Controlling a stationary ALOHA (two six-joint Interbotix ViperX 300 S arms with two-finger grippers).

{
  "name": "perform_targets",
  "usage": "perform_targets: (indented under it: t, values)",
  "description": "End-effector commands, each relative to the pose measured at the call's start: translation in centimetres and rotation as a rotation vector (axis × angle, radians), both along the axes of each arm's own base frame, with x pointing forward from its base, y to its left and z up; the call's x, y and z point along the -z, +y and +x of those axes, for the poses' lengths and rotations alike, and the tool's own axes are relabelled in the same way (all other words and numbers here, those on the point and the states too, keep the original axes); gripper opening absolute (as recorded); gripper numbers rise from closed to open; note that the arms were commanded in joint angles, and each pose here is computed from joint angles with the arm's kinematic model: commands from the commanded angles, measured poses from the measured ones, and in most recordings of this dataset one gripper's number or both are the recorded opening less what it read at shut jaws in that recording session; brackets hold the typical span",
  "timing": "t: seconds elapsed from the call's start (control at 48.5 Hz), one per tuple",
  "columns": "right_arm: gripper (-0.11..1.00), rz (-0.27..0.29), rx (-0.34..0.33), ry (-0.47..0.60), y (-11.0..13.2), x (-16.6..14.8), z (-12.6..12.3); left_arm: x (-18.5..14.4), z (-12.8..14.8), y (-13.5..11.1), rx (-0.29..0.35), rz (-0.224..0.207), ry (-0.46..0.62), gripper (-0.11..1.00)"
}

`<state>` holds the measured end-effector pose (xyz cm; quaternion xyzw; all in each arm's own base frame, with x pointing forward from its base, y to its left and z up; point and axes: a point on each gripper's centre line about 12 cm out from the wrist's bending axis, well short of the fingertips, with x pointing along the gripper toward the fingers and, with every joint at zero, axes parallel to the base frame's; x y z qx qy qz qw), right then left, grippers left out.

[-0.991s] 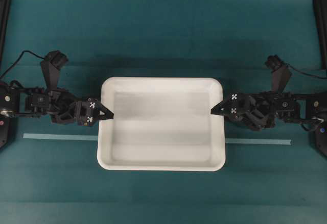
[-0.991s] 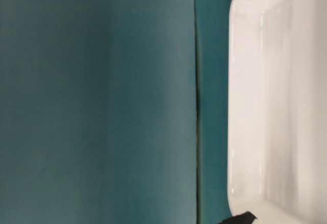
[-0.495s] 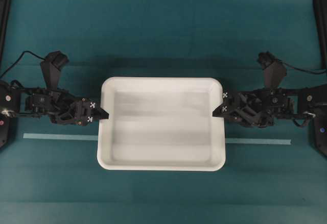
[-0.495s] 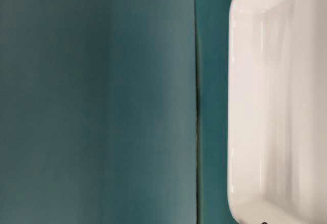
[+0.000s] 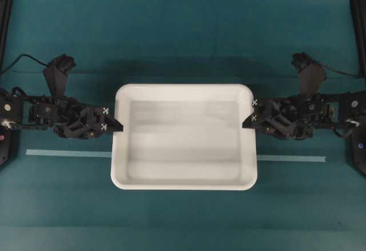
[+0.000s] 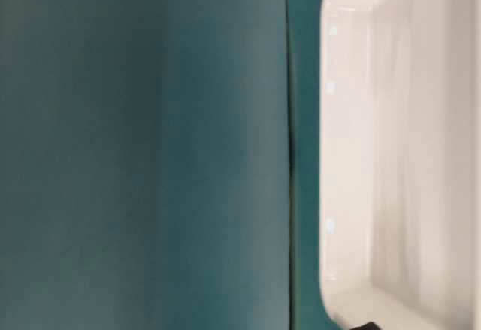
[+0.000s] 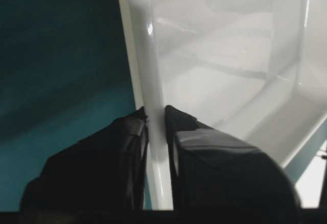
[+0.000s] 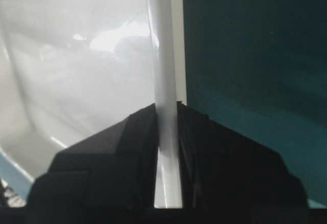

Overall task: Lift the white case with both hands.
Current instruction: 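Close both grippers on the tray's left and right rims, then lift the white tray upward with both grippers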

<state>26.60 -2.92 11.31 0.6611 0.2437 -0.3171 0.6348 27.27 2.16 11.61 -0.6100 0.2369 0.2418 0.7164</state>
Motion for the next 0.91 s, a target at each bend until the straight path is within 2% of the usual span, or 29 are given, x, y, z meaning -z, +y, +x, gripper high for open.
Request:
perform_targets:
  t: [0.0, 0.206, 0.433, 0.702, 0.887]
  values:
    - [0.11, 0.003, 0.006, 0.001, -0.3, -1.0, 0.5, -1.5, 0.8, -0.1, 0.001, -0.004, -0.016, 0.09]
    - [0.11, 0.014, 0.001, -0.024, -0.2, -4.2, 1.1, -5.2, 1.2, -0.1, -0.012, -0.019, 0.006, 0.08]
    - [0.11, 0.032, -0.002, -0.053, 0.0, -9.3, 0.8, -9.4, 0.9, -0.2, -0.018, -0.020, -0.043, 0.08]
    - [0.11, 0.064, -0.007, -0.111, 0.4, -15.2, -0.1, -14.3, -0.1, -0.2, -0.079, -0.096, -0.127, 0.08]
    - [0.11, 0.081, -0.002, -0.153, 0.5, -18.4, -0.6, -18.8, 0.0, -0.1, -0.085, -0.102, -0.214, 0.08]
